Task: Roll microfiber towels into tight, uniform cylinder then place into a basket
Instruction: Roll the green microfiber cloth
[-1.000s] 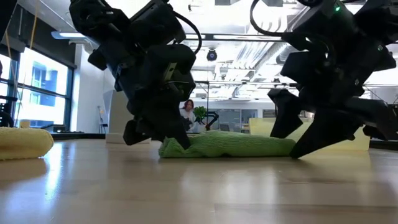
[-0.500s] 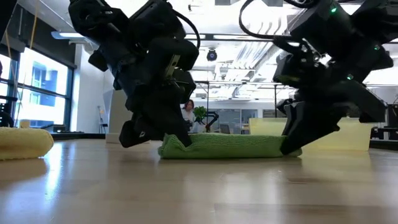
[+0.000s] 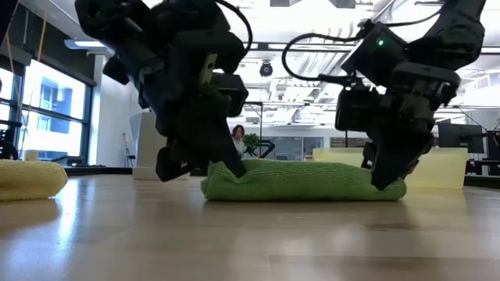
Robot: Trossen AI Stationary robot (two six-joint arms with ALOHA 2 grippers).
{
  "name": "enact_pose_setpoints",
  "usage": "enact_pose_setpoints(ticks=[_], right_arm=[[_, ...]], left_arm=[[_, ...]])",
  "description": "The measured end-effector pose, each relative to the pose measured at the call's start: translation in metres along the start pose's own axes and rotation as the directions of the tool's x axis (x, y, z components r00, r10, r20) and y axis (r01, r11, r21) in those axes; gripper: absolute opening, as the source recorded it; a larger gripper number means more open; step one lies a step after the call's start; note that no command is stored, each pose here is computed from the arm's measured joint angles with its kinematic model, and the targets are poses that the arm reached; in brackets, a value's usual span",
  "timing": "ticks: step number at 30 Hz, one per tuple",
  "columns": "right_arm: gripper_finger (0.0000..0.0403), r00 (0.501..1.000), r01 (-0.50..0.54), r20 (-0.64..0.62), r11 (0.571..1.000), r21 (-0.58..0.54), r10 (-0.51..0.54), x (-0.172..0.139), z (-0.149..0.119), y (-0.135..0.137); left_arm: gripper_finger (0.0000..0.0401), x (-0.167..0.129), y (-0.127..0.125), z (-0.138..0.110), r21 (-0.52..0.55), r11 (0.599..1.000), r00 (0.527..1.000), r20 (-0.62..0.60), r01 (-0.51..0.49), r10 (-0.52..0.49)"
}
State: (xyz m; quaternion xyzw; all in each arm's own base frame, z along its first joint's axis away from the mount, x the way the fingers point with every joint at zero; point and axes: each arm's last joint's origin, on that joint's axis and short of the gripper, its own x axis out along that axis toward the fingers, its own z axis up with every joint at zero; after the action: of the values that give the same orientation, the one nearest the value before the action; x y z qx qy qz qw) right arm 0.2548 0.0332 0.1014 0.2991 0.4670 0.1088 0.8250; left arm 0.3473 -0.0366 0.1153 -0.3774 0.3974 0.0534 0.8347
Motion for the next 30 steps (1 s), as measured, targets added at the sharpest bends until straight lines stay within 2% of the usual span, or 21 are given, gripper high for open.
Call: enact_pose_setpoints(ticks=[6,9,11,14,16,19,22,25,27,28,30], right_arm=[[0.0001,1.000,-0.010,-0.022,0.993,0.120,0.012,-0.003,0.001,-0.005],[0.0001,0.999,-0.025,-0.040,0.985,0.172,0.032,-0.004,0.000,-0.006],[0.0001,0.998,-0.028,-0.050,0.976,0.214,0.040,-0.004,0.000,-0.006],[0.0001,0.996,-0.037,-0.070,0.965,0.259,0.057,-0.005,-0.001,-0.007],[0.0001,0.995,-0.033,-0.078,0.958,0.285,0.057,-0.005,-0.001,-0.007],[0.0001,0.994,-0.024,-0.097,0.946,0.322,0.058,-0.005,-0.003,-0.007],[0.0001,0.992,-0.017,-0.108,0.939,0.343,0.057,-0.005,-0.004,-0.008],[0.0001,0.993,-0.018,-0.107,0.940,0.342,0.058,-0.005,-0.004,-0.008],[0.0001,0.992,-0.017,-0.108,0.940,0.341,0.057,-0.005,-0.004,-0.008],[0.0001,0.993,-0.018,-0.105,0.941,0.339,0.057,-0.005,-0.004,-0.008],[0.0001,0.993,-0.017,-0.105,0.941,0.337,0.056,-0.005,-0.004,-0.008]], left_arm=[[0.0083,0.000,-0.002,-0.002,0.144,0.988,0.998,0.051,-0.053,0.046],[0.0115,-0.001,-0.002,-0.001,0.246,0.966,0.996,0.069,-0.075,0.059],[0.0130,-0.005,-0.004,0.002,0.380,0.917,0.991,0.110,-0.117,0.081],[0.0140,-0.014,-0.007,0.007,0.571,0.791,0.973,0.189,-0.219,0.133],[0.0141,-0.022,-0.013,0.011,0.646,0.707,0.954,0.257,-0.289,0.155],[0.0139,-0.036,-0.025,0.016,0.709,0.607,0.932,0.314,-0.358,0.183],[0.0137,-0.043,-0.040,0.012,0.753,0.560,0.937,0.314,-0.345,0.156],[0.0136,-0.043,-0.057,0.003,0.815,0.514,0.960,0.275,-0.266,0.060],[0.0137,-0.038,-0.060,-0.007,0.839,0.482,0.965,0.252,-0.252,0.067],[0.0138,-0.034,-0.060,-0.012,0.843,0.472,0.965,0.247,-0.258,0.087],[0.0140,-0.028,-0.059,-0.017,0.826,0.490,0.959,0.262,-0.279,0.105]])
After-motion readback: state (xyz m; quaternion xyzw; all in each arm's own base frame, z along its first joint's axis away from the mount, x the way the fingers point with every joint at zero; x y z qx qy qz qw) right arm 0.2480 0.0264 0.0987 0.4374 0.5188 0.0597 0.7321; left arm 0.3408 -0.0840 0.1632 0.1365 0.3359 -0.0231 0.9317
